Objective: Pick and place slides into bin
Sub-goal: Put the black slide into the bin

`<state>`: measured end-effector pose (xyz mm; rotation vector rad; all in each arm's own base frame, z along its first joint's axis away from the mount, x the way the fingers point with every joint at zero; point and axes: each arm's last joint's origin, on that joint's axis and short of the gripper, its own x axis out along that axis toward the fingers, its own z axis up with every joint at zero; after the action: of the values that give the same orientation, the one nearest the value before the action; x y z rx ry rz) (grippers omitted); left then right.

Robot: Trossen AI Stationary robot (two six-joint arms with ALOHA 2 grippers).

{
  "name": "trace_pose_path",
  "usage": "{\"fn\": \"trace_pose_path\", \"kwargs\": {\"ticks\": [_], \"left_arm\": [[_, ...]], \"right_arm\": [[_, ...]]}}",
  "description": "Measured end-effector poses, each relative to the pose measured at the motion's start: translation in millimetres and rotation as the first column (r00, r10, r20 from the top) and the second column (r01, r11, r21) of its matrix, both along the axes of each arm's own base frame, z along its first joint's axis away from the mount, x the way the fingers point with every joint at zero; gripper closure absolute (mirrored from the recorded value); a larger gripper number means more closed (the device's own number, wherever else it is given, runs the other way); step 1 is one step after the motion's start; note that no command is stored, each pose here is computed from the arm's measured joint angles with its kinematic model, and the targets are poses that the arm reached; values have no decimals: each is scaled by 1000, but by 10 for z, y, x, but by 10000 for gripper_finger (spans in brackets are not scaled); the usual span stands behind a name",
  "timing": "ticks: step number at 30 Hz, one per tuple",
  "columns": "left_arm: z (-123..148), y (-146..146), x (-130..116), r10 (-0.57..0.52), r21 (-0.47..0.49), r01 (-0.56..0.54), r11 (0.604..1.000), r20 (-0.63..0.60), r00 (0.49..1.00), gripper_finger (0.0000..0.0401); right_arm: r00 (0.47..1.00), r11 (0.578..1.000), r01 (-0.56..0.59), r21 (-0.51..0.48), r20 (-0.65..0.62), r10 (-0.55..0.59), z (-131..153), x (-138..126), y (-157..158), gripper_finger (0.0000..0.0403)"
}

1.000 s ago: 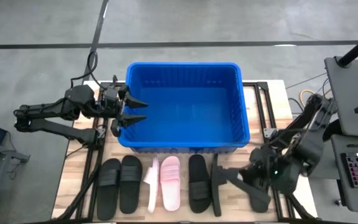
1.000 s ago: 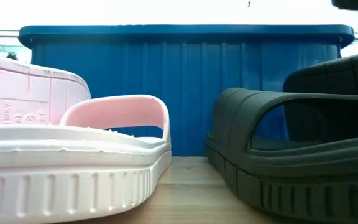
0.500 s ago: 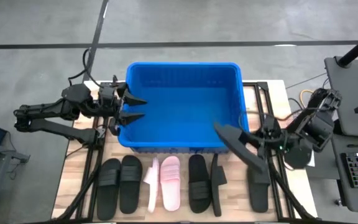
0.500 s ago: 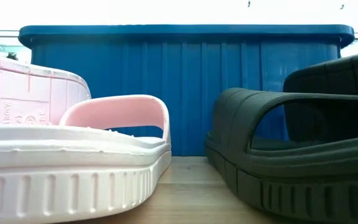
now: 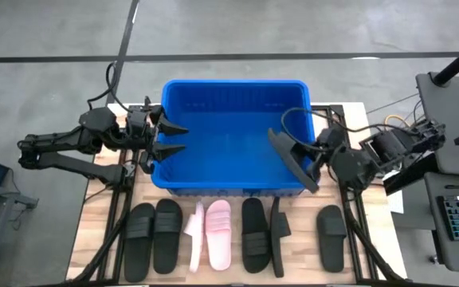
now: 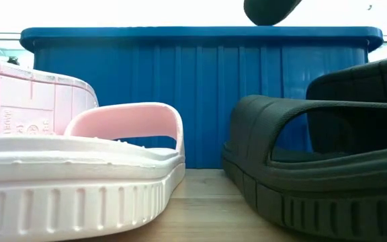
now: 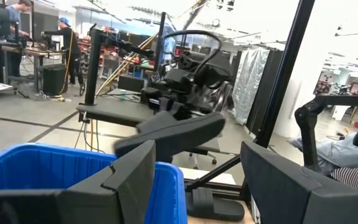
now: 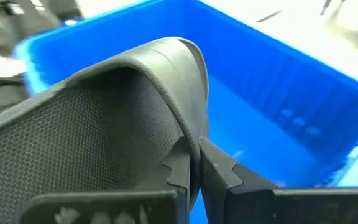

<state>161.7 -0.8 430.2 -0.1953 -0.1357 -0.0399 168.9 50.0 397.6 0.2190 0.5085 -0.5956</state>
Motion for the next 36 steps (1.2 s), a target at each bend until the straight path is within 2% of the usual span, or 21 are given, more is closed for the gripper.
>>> {"fn": "trace_pose_path", "kwargs": {"ticks": [8, 16, 23, 36], "left_arm": [[-1, 0, 3, -1, -5, 1, 1000, -1, 1000, 179], [-1, 1, 4, 1, -6, -1, 1000, -1, 1000, 179], [0, 1, 0, 4, -6, -4, 1000, 0, 1000, 179], [0, 1, 0, 4, -6, -4, 1000, 0, 1000, 179]], "right_arm": [[983, 986, 61, -154, -160, -86, -78, 199, -309, 390], [916, 961, 36, -273, -376, -141, -256, 474, -602, 390], [803, 941, -47, -336, -573, -165, -498, 750, -830, 390], [574, 945, -75, -318, -789, -220, -1046, 1136, -1376, 390]]}}
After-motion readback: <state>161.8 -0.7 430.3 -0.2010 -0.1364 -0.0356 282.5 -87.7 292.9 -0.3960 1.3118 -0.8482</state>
